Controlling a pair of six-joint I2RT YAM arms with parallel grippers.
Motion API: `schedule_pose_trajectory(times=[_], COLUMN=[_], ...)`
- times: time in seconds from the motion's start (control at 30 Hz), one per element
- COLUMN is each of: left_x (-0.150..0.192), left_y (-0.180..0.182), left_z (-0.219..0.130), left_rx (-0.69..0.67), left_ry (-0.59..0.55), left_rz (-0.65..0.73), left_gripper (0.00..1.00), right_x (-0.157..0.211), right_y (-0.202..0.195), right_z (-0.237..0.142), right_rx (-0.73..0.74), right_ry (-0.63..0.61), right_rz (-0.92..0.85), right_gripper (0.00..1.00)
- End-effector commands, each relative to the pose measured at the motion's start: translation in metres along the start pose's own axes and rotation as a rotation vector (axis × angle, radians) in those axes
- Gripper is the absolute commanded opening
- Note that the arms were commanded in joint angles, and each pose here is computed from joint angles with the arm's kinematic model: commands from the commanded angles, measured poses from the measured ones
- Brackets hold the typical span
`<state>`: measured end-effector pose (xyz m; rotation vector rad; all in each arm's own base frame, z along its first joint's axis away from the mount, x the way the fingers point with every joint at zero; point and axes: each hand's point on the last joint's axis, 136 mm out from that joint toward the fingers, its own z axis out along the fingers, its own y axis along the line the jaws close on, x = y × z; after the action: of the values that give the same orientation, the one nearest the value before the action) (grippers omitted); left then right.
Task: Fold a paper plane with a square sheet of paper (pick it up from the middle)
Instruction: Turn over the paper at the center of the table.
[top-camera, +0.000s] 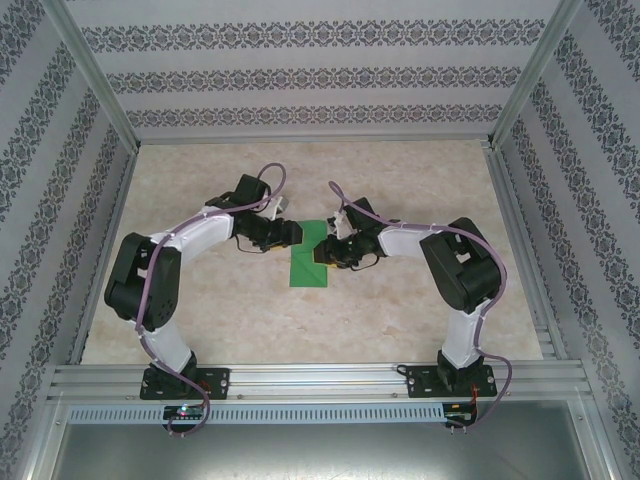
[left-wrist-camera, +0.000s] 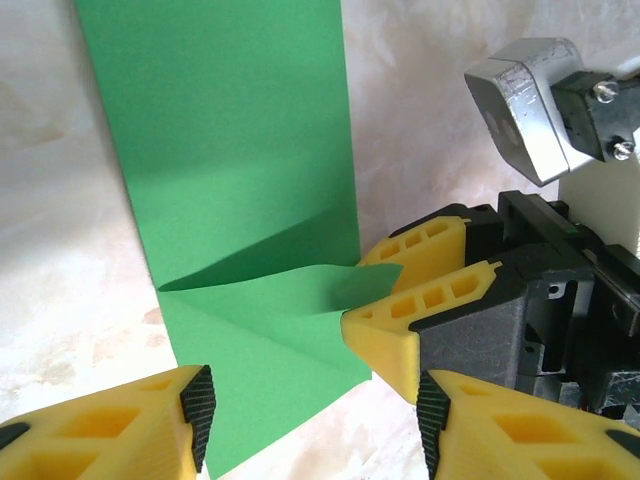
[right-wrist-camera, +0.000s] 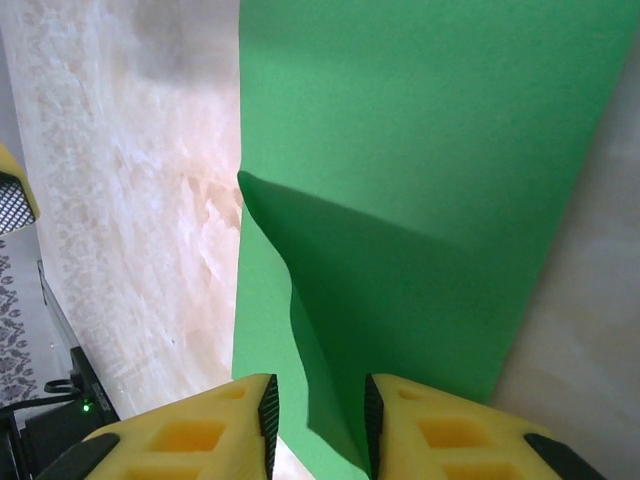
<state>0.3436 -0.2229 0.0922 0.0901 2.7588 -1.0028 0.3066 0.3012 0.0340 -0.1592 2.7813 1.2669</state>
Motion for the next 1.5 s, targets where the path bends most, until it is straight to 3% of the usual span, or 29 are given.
schedule_pose_trajectory(times=[0.0, 0.17, 0.4, 0.57, 0.93, 1.1, 1.37, 1.47], left_x=[0.004, 0.008, 0.004, -0.003, -0.02, -0.026, -0.026, -0.029], left_y=[0.004, 0.012, 0.004, -0.01, -0.04, -0.058, -0.058, -0.061], left_z=[-0.001, -0.007, -0.02, -0.03, -0.072, -0.08, -0.07, -0.069], left_rx=[0.03, 0.031, 0.094, 0.19, 0.357, 0.484, 0.49, 0.513], left_ry=[-0.014, -0.067, -0.171, -0.249, -0.427, -0.436, -0.379, -0.378], left_rz=[-0.022, -0.037, -0.083, -0.131, -0.247, -0.283, -0.303, -0.31], left_gripper=[0.62, 0.77, 0.84, 0.85, 0.87, 0.87, 0.82, 0.76], right_x=[0.0, -0.001, -0.009, -0.013, -0.024, -0.028, -0.028, -0.028], right_y=[0.012, 0.015, 0.034, 0.056, 0.104, 0.117, 0.128, 0.129], right_z=[0.012, 0.015, -0.001, -0.019, -0.063, -0.072, -0.081, -0.081], right_rx=[-0.046, -0.075, -0.145, -0.231, -0.373, -0.4, -0.439, -0.448], right_ry=[0.027, 0.026, -0.021, -0.05, -0.12, -0.137, -0.154, -0.151], right_rz=[-0.06, -0.06, -0.055, -0.062, -0.094, -0.109, -0.118, -0.114], right_gripper=[0.3, 0.24, 0.1, 0.05, 0.04, 0.04, 0.04, 0.04])
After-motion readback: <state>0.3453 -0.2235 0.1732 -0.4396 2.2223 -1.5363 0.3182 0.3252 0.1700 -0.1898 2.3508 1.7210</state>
